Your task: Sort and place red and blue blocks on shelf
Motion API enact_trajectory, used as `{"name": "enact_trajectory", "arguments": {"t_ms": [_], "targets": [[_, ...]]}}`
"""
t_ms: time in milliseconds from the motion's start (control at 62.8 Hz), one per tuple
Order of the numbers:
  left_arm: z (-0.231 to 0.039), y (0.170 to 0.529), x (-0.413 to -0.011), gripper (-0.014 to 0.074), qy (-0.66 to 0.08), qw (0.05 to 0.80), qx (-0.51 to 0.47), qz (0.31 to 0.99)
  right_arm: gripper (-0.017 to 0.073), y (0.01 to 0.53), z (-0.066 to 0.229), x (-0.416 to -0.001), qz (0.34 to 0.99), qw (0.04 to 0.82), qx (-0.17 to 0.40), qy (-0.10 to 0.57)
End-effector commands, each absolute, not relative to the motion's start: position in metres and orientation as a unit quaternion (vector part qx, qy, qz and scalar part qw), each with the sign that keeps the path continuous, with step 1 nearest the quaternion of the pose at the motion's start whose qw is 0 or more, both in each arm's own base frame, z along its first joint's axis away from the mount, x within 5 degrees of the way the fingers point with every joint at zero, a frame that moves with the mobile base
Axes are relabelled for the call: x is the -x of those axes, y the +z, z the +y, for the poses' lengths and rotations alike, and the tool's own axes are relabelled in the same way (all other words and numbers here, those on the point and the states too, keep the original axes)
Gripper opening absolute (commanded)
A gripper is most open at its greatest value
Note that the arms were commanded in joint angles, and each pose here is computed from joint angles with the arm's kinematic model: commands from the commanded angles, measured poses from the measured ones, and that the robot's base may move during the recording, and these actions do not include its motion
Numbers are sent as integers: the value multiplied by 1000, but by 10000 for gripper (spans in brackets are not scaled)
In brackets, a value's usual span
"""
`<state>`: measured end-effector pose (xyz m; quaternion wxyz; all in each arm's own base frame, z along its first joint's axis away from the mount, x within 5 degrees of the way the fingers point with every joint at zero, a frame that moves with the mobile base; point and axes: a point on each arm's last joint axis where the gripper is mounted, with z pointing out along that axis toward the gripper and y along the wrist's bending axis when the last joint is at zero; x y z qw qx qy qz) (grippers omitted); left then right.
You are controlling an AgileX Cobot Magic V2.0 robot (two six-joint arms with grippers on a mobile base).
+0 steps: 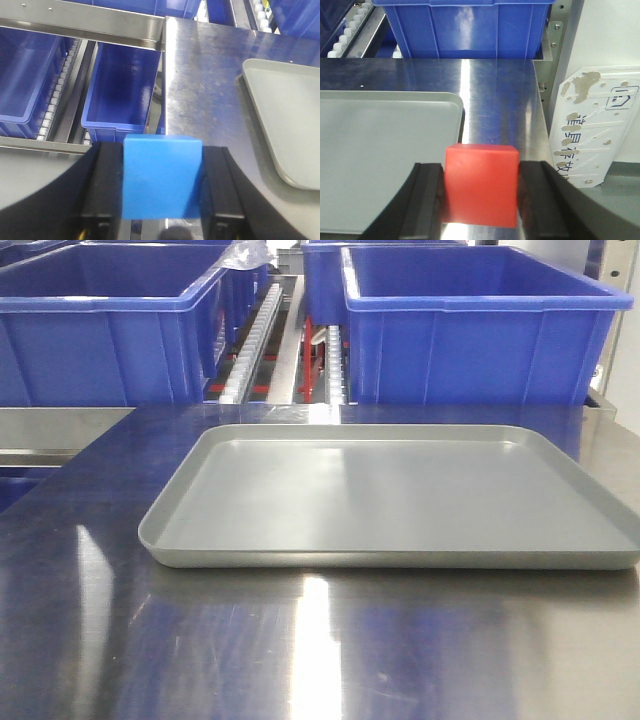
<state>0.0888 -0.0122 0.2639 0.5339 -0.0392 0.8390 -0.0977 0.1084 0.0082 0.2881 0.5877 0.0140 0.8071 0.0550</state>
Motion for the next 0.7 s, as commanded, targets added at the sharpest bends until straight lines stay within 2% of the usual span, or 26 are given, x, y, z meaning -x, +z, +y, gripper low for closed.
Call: {"name": "enact_trajectory", "arguments": {"t_ms": [0, 685], "targets": [[-13, 280, -92, 125, -108, 576, 38, 809, 57, 305, 7, -110, 772, 634, -14, 54], [-13, 280, -92, 125, -108, 576, 38, 809, 57, 305, 7, -110, 772, 634, -14, 54]]}}
